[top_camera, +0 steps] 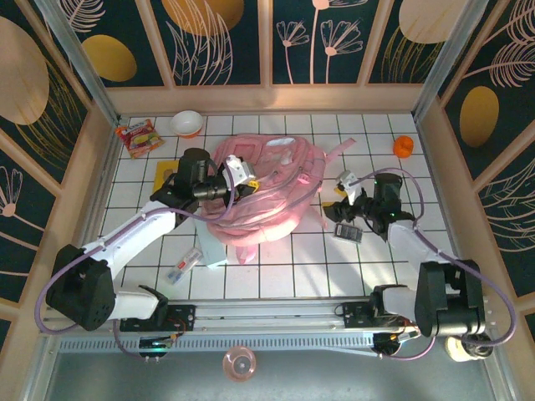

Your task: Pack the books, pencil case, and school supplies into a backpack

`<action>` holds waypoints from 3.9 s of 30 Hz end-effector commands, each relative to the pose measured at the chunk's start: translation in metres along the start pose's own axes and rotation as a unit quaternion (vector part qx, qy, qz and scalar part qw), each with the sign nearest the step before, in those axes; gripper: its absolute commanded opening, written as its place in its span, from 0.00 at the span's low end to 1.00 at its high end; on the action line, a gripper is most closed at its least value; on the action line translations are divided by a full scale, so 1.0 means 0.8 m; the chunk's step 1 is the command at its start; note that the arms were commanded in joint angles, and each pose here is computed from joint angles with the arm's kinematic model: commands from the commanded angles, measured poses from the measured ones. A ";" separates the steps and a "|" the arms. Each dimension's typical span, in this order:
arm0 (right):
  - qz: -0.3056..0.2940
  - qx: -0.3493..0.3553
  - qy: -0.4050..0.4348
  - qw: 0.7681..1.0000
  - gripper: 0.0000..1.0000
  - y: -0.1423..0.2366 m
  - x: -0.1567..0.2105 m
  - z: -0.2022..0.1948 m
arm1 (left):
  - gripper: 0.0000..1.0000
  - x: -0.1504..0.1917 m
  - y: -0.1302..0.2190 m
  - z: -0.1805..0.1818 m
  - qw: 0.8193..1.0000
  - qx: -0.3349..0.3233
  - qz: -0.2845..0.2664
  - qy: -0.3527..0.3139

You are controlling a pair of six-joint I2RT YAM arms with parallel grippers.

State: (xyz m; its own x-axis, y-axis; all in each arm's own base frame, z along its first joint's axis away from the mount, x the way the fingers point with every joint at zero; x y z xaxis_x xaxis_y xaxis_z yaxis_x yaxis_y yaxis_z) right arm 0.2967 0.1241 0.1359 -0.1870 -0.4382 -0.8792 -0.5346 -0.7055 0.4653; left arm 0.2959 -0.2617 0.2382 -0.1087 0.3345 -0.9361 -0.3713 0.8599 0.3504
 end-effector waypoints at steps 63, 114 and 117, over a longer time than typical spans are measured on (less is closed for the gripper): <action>-0.035 -0.176 -0.083 0.980 0.00 -0.006 -0.134 0.122 | 0.00 -0.048 -0.021 0.076 0.958 -0.271 -0.068 0.072; -0.055 -0.034 -0.552 0.831 0.71 0.042 -0.152 0.111 | 0.00 -0.148 -0.092 0.044 0.931 -0.202 -0.198 0.230; -0.071 -0.025 -0.566 0.821 0.76 0.046 -0.145 0.087 | 0.00 -0.152 -0.092 0.036 0.939 -0.166 -0.198 0.227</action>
State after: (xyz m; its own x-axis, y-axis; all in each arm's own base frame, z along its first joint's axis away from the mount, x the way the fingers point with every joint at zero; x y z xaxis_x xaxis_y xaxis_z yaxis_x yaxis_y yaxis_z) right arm 0.2415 0.1927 0.2675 -0.7509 0.4435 -0.4894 -0.6188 -0.7313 0.2867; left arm 0.3755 -0.3488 0.2467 -0.4016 -0.1233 -0.9075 -0.7736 0.5760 0.2641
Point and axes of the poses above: each hand's point on the last joint's axis, 136 mm out from that joint toward the fingers, its own y axis back along the fingers, its own z axis along the line the jaws close on, x = y × z, the point moved 2 cm from there along y, back along the fingers, and after that the axes turned 8 degrees about y, right-handed, at the moved point
